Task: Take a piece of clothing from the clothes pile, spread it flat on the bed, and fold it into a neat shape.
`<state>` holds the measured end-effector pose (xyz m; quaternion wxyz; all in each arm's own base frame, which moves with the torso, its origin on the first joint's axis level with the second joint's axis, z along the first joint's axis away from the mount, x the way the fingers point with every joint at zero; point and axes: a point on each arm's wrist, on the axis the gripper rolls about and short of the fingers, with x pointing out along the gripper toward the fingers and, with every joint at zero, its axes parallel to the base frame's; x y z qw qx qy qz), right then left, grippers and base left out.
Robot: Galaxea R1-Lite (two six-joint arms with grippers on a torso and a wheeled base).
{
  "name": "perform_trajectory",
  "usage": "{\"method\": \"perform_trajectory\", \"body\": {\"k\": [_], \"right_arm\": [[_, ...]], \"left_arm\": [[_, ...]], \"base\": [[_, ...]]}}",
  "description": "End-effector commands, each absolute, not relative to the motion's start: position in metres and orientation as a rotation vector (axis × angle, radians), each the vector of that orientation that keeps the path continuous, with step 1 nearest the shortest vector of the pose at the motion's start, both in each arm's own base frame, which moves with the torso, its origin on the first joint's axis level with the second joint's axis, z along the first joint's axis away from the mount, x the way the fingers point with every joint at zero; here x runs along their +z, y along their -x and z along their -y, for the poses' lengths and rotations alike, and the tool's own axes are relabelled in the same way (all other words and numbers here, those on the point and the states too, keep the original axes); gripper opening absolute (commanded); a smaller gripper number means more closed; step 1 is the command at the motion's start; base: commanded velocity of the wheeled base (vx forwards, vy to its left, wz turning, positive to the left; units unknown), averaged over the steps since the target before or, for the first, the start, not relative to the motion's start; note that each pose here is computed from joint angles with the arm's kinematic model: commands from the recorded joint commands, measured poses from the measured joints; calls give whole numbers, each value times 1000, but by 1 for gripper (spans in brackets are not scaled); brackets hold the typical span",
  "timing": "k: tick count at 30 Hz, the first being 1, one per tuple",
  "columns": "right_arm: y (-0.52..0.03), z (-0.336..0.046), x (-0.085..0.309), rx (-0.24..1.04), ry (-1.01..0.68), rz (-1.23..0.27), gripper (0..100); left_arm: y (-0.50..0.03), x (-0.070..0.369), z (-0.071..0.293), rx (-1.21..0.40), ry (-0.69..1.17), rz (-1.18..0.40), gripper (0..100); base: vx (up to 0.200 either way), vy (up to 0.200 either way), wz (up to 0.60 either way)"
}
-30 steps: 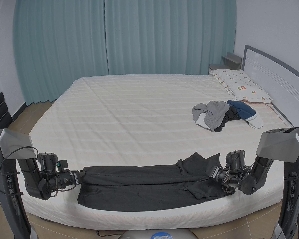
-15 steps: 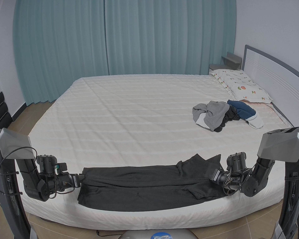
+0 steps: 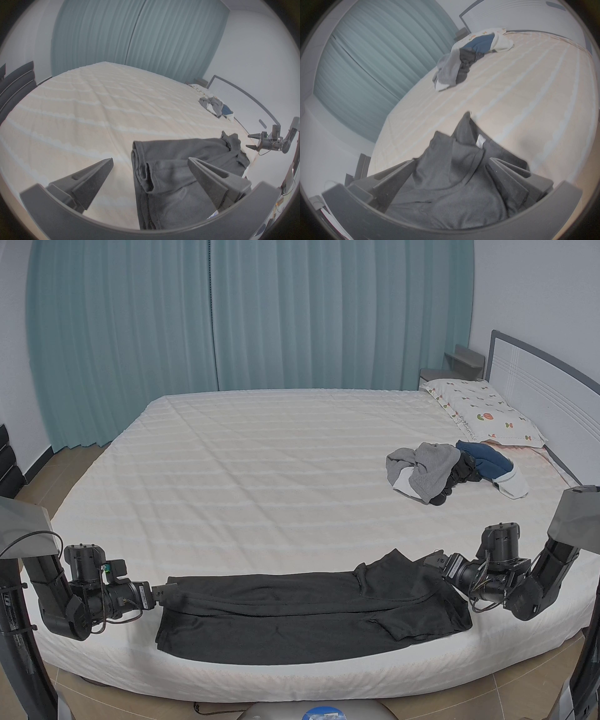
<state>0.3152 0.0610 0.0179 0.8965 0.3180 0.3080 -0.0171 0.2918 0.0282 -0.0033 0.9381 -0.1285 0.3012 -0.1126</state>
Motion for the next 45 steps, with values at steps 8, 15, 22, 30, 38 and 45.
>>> {"method": "perform_trajectory", "body": {"k": [8,15,22,30,38,45], "right_arm": [[-333,-39,26,-33,-816,-601,100],[-340,-32,20,-9,-852,-622,100],[-345,-25,20,-13,-862,-609,100],[-346,-24,20,-16,-863,-606,100],[-347,-20,20,-29,-866,-600,100],[-347,-19,19,-34,-867,-603,100]], "left_arm": [[-333,6,-6,-209,584,-569,100],[-366,-14,-5,-175,619,-673,100],[-372,-22,-3,-137,608,-708,100],[-372,-28,-1,-83,578,-711,100],[-369,-20,-5,-49,574,-693,100],[-364,-22,-2,-51,571,-714,100]], "base": [[0,0,0],[0,0,0],[0,0,0],[0,0,0],[0,0,0],[0,0,0]]}}
